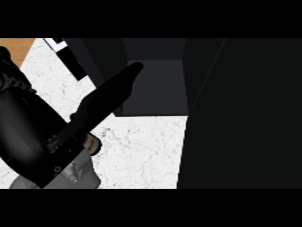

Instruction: Pick up the wine, place it into the cabinet and close the cabinet

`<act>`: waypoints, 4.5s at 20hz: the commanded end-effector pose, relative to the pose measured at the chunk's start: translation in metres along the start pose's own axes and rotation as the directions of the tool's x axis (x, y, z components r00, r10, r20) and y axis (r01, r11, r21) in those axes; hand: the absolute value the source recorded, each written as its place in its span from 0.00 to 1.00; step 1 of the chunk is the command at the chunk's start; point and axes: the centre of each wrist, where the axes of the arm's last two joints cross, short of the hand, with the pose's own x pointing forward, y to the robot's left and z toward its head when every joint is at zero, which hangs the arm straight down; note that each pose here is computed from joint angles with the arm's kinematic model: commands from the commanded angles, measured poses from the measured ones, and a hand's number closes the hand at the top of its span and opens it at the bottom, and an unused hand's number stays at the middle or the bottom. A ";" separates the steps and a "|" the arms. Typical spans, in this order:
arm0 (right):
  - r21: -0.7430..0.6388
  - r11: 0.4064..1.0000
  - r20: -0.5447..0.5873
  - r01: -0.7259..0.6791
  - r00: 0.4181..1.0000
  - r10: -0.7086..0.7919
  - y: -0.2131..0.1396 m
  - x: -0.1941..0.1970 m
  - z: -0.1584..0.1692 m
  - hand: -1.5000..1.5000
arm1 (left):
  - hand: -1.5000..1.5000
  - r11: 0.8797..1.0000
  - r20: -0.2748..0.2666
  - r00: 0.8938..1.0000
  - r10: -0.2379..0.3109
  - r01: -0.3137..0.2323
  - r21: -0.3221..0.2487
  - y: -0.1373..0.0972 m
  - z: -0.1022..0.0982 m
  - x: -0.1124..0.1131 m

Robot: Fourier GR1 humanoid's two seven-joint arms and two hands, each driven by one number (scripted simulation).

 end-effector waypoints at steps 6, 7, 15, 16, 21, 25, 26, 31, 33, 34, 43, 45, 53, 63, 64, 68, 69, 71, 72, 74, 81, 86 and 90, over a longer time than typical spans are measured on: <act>0.007 1.000 0.052 0.005 0.999 -0.006 -0.012 0.016 0.014 0.00 | 0.00 0.995 -0.210 0.977 -0.022 0.041 0.089 0.003 0.002 -0.061; 0.038 0.999 0.032 -0.001 0.999 0.000 -0.009 0.006 0.017 0.00 | 0.00 0.992 -0.208 0.978 -0.023 0.048 0.115 0.003 -0.003 -0.055; 0.031 0.999 0.008 0.023 1.000 -0.023 -0.014 0.003 0.018 0.00 | 0.00 0.977 -0.228 0.972 -0.056 0.100 0.186 0.028 0.016 -0.124; 0.048 0.999 0.022 0.020 1.000 -0.022 -0.010 0.011 0.025 0.00 | 0.00 0.976 -0.221 0.974 -0.050 0.094 0.195 0.043 0.016 -0.119; 0.033 0.999 0.024 0.020 0.999 -0.021 -0.023 0.008 0.021 0.00 | 0.00 0.976 -0.247 0.967 -0.063 0.111 0.189 0.058 0.037 -0.140; 0.049 0.998 0.010 0.041 0.999 -0.042 -0.021 0.007 0.022 0.00 | 0.00 0.977 -0.270 0.960 -0.069 0.120 0.177 0.061 0.033 -0.160; 0.056 0.998 0.009 0.035 0.999 -0.036 -0.025 0.018 0.036 0.00 | 0.00 0.976 -0.274 0.960 -0.062 0.116 0.184 0.061 0.045 -0.158; 0.061 0.998 0.017 0.034 0.999 -0.035 -0.025 0.016 0.023 0.00 | 0.00 0.971 -0.287 0.955 -0.080 0.140 0.195 0.070 0.053 -0.181; 0.056 0.998 0.023 0.034 0.999 -0.035 -0.038 0.008 0.022 0.00 | 0.00 0.966 -0.301 0.951 -0.068 0.137 0.217 0.069 0.059 -0.192; 0.075 0.996 0.013 0.036 0.999 -0.037 -0.018 0.011 0.025 0.00 | 0.00 0.964 -0.289 0.954 -0.082 0.150 0.222 0.088 0.043 -0.188; 0.059 0.998 0.031 0.028 0.999 -0.030 -0.028 0.004 0.028 0.00 | 0.00 0.962 -0.347 0.934 -0.086 0.168 0.214 0.097 0.076 -0.208; 0.071 0.997 0.028 0.029 0.999 -0.031 -0.022 0.012 0.039 0.00 | 0.00 0.962 -0.357 0.929 -0.100 0.181 0.204 0.103 0.075 -0.211; 0.058 0.997 0.027 0.042 0.999 -0.043 -0.025 0.004 0.031 0.00 | 0.00 0.975 -0.368 0.923 -0.115 0.175 0.134 0.089 0.076 -0.219; 0.061 0.996 0.022 0.060 0.998 -0.061 -0.016 0.000 0.016 0.00 | 0.00 0.976 -0.396 0.911 -0.116 0.179 0.127 0.072 0.055 -0.231; 0.066 0.996 0.020 0.058 0.998 -0.059 -0.017 0.006 0.028 0.00 | 0.00 0.978 -0.399 0.911 -0.102 0.165 0.125 0.081 0.064 -0.224; 0.058 0.997 0.019 0.042 0.999 -0.043 -0.024 0.004 0.028 0.00 | 0.00 0.980 -0.415 0.903 -0.112 0.170 0.106 0.066 0.069 -0.231; 0.067 0.997 0.030 0.030 0.999 -0.032 -0.017 0.001 0.025 0.00 | 0.00 0.975 -0.404 0.907 -0.123 0.187 0.123 0.080 0.056 -0.232; 0.080 0.996 0.019 0.047 0.999 -0.049 -0.012 0.003 0.022 0.00 | 0.00 0.977 -0.438 0.893 -0.103 0.174 0.124 0.072 0.047 -0.232; 0.083 0.995 0.011 0.057 0.998 -0.058 -0.017 -0.001 0.023 0.00 | 0.00 0.979 -0.427 0.896 -0.122 0.180 0.098 0.066 0.065 -0.235; 0.068 0.997 0.020 0.038 0.999 -0.039 -0.016 0.003 0.029 0.00 | 0.00 0.975 -0.426 0.897 -0.116 0.185 0.123 0.071 0.063 -0.235; 0.075 0.995 0.013 0.060 0.998 -0.061 -0.018 -0.004 0.021 0.00 | 1.00 0.991 -0.443 0.897 0.009 0.052 0.126 0.059 0.048 -0.207; 0.059 0.997 0.006 0.048 0.999 -0.049 -0.024 -0.006 0.026 0.00 | 1.00 0.996 -0.432 0.900 -0.051 0.078 0.046 0.052 0.064 -0.217; 0.072 0.996 0.005 0.056 0.998 -0.057 -0.021 -0.014 0.022 0.00 | 1.00 0.997 -0.403 0.912 -0.076 0.061 -0.051 0.060 0.068 -0.215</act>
